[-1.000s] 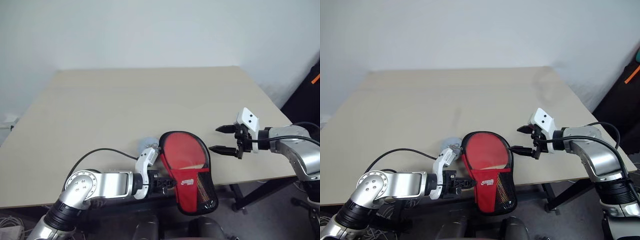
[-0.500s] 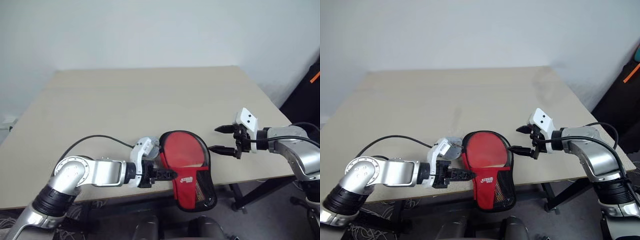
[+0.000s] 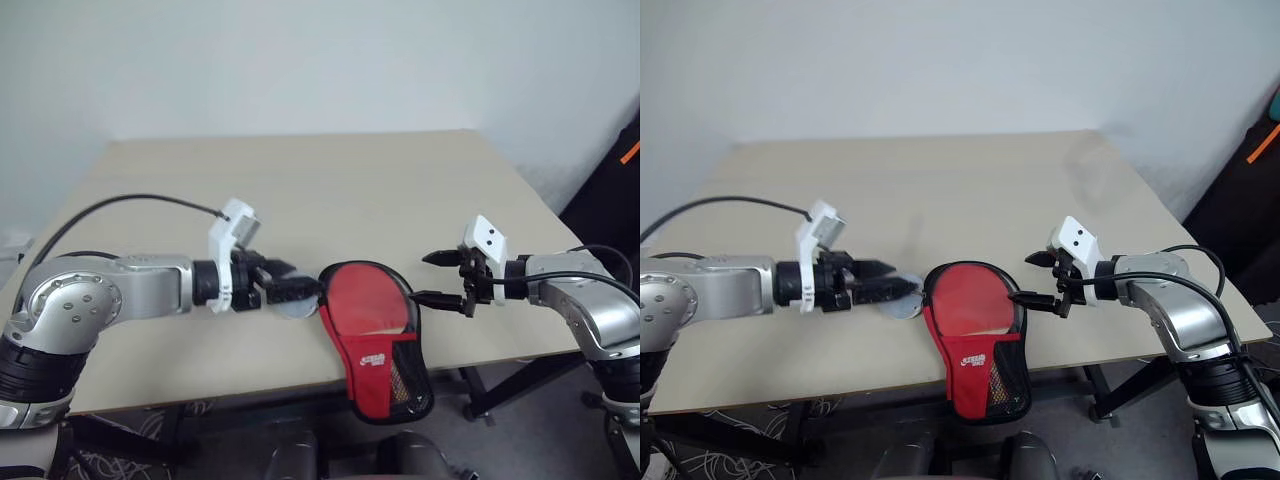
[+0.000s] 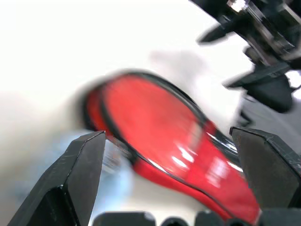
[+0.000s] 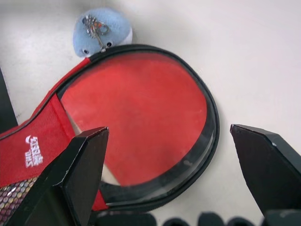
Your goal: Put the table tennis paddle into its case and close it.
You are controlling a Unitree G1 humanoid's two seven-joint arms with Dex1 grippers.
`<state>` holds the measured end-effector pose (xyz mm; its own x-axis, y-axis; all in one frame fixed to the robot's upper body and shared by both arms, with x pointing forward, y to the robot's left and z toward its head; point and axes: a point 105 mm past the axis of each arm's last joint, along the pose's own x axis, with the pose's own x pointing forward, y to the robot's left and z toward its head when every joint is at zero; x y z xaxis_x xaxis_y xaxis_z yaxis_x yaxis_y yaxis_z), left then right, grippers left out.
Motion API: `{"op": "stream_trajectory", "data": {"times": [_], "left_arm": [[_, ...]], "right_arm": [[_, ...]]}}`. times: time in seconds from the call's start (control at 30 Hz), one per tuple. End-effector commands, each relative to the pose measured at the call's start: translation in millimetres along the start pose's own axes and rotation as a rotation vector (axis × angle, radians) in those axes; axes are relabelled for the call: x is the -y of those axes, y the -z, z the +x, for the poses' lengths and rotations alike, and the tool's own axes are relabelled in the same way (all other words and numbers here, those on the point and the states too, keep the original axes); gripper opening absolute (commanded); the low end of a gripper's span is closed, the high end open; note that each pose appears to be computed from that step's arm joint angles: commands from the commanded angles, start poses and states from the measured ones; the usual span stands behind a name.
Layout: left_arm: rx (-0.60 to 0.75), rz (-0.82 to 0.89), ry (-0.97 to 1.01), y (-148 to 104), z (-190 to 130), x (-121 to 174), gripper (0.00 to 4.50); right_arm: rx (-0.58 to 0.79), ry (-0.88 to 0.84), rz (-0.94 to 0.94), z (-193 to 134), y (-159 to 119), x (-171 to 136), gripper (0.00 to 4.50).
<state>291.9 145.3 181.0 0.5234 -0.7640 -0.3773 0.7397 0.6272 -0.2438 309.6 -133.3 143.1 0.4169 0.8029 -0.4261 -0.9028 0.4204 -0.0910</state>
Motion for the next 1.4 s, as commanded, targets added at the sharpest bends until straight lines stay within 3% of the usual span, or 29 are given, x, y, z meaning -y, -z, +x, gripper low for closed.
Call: {"op": "stream_trajectory", "data": {"times": [0.03, 0.37, 0.7, 1.03, 1.13, 1.4], "left_arm": [[0.094, 0.194, -0.018, -20.5, -10.0, -7.7, 4.48], [0.040, 0.455, -0.078, 25.9, -28.8, -44.3, 4.48], [0.113, 0.357, -0.085, 69.2, -25.6, -53.9, 4.48], [0.152, 0.316, -0.107, 80.0, -14.2, -56.6, 4.48], [0.153, 0.313, -0.100, 81.8, -12.9, -55.4, 4.50], [0.137, 0.316, -0.085, 85.8, -14.0, -55.1, 4.50]], "right_arm": [[0.069, 0.037, -0.008, 0.3, -20.9, 7.5, 4.50], [0.115, 0.024, 0.047, 24.6, -30.2, -5.5, 4.50], [0.126, 0.050, 0.091, 35.8, -30.4, -1.2, 4.50], [0.139, 0.058, 0.118, 44.3, -29.9, -2.4, 4.50], [0.150, 0.052, 0.143, 50.0, -29.2, -6.4, 3.89], [0.159, 0.047, 0.181, 61.6, -26.0, -13.5, 1.12]]}}
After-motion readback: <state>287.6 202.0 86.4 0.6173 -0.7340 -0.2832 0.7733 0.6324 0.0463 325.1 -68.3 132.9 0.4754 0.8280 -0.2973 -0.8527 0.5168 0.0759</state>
